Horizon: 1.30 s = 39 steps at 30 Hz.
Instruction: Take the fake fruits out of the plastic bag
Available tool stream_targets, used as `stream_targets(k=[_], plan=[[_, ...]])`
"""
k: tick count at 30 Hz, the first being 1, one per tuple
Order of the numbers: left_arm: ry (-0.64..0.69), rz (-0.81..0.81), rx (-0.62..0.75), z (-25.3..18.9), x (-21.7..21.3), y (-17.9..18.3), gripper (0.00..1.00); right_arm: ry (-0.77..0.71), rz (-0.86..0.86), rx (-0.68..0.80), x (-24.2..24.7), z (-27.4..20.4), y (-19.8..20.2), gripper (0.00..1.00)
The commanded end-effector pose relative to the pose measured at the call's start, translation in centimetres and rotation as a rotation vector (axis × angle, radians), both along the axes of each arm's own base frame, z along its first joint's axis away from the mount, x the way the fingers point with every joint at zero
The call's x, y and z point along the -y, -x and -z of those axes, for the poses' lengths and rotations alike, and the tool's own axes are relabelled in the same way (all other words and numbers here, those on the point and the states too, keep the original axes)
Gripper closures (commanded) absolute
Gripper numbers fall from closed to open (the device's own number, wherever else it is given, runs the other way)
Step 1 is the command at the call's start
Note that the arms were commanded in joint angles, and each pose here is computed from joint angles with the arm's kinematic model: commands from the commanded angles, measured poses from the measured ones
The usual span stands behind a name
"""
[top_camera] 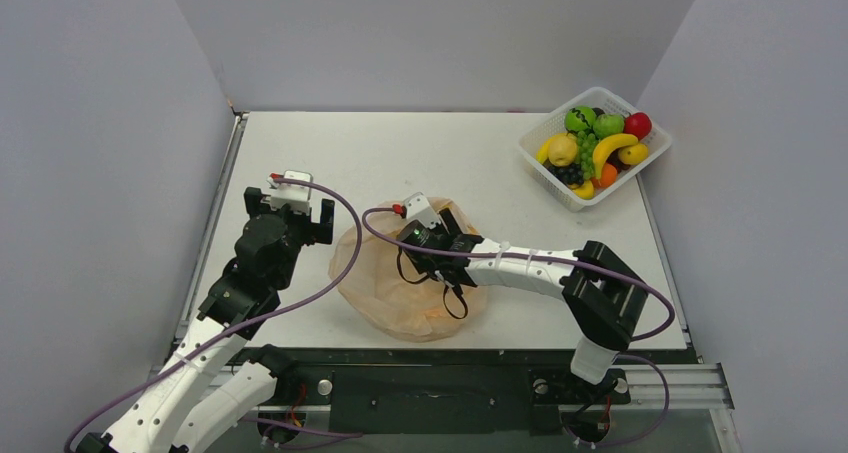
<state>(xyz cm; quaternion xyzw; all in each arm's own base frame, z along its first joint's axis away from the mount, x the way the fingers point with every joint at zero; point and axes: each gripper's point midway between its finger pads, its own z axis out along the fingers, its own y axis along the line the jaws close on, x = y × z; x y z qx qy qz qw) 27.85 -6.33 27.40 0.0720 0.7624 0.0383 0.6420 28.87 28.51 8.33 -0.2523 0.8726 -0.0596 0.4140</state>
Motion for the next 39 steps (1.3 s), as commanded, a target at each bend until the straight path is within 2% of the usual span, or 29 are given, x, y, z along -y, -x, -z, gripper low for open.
stream_targets(k=[1,9,19,29,35,39], plan=[[0.018,0.008,0.029,-1.2,0.2,-0.2,0.03,-0.022,0.009,0.008,-0.9,0.0,-0.8,0.31],[0.017,0.010,0.026,-1.1,0.2,-0.2,0.03,-0.014,0.011,0.012,-1.9,0.8,-2.0,0.31],[0.015,0.009,0.023,-1.0,0.2,-0.3,0.03,0.006,0.009,-0.019,-2.3,3.0,-2.1,0.42],[0.014,0.010,0.021,-1.0,0.3,-0.3,0.03,0.047,0.019,0.005,-2.1,3.5,-2.8,0.43],[0.013,0.014,0.016,-0.8,0.4,-0.4,0.03,0.046,0.018,0.008,-2.5,3.9,-3.1,0.39],[0.015,0.015,0.017,-0.9,0.4,-0.4,0.03,0.044,0.015,0.009,-2.6,3.8,-3.2,0.43]])
